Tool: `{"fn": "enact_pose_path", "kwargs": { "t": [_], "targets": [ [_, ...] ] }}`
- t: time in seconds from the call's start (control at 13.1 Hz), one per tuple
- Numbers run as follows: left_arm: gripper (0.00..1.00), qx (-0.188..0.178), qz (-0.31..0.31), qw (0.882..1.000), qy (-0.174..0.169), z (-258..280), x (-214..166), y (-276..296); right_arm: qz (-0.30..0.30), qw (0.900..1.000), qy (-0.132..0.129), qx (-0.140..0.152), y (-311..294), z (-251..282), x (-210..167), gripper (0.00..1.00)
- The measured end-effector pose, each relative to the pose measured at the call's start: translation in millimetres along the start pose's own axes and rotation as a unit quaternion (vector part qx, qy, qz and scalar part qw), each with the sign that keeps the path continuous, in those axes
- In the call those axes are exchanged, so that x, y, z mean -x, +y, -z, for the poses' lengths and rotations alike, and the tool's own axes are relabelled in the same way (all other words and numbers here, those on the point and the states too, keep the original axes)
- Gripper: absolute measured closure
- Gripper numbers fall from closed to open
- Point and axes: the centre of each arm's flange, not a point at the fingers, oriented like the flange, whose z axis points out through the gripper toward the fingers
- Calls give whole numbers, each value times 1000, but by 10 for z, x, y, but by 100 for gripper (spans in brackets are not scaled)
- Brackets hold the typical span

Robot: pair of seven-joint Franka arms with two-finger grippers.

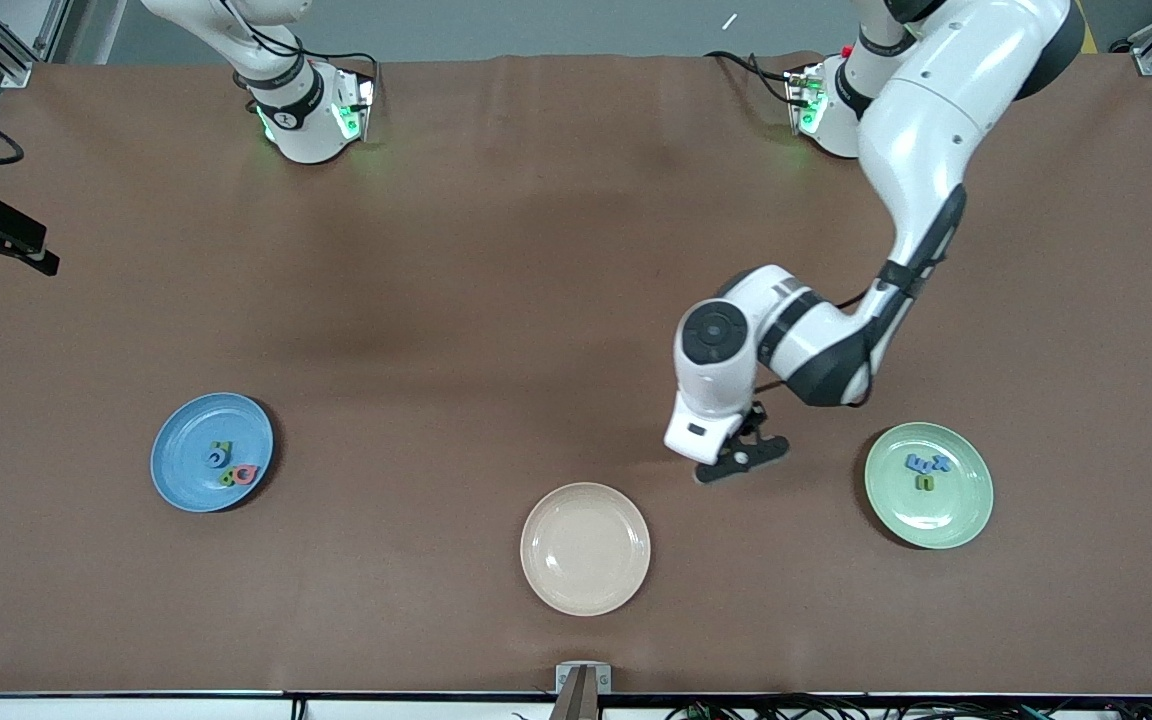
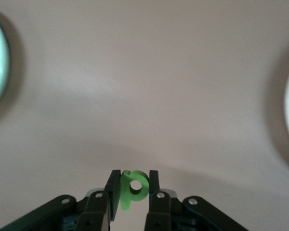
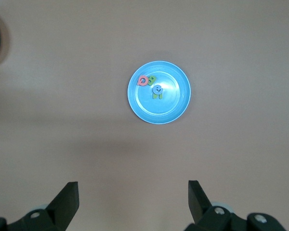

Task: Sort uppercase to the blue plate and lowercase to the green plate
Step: 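Carry the green p with the left gripper over the green plate, then lower p onto the green plate and open the left gripper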

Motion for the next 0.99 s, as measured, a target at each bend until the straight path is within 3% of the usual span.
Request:
{"fn": "enact_pose_path", "kwargs": {
  "t": [0.38,0.99],
  "targets": [
    [73,-18,-34,999,-21,-332,-682,-982,1,1000,0,0,-8,1,-1,0],
    [73,-25,-81,996,-38,-596,-1034,-1739,1,1000,-1,0,-17,-1,0,0]
  ]
}}
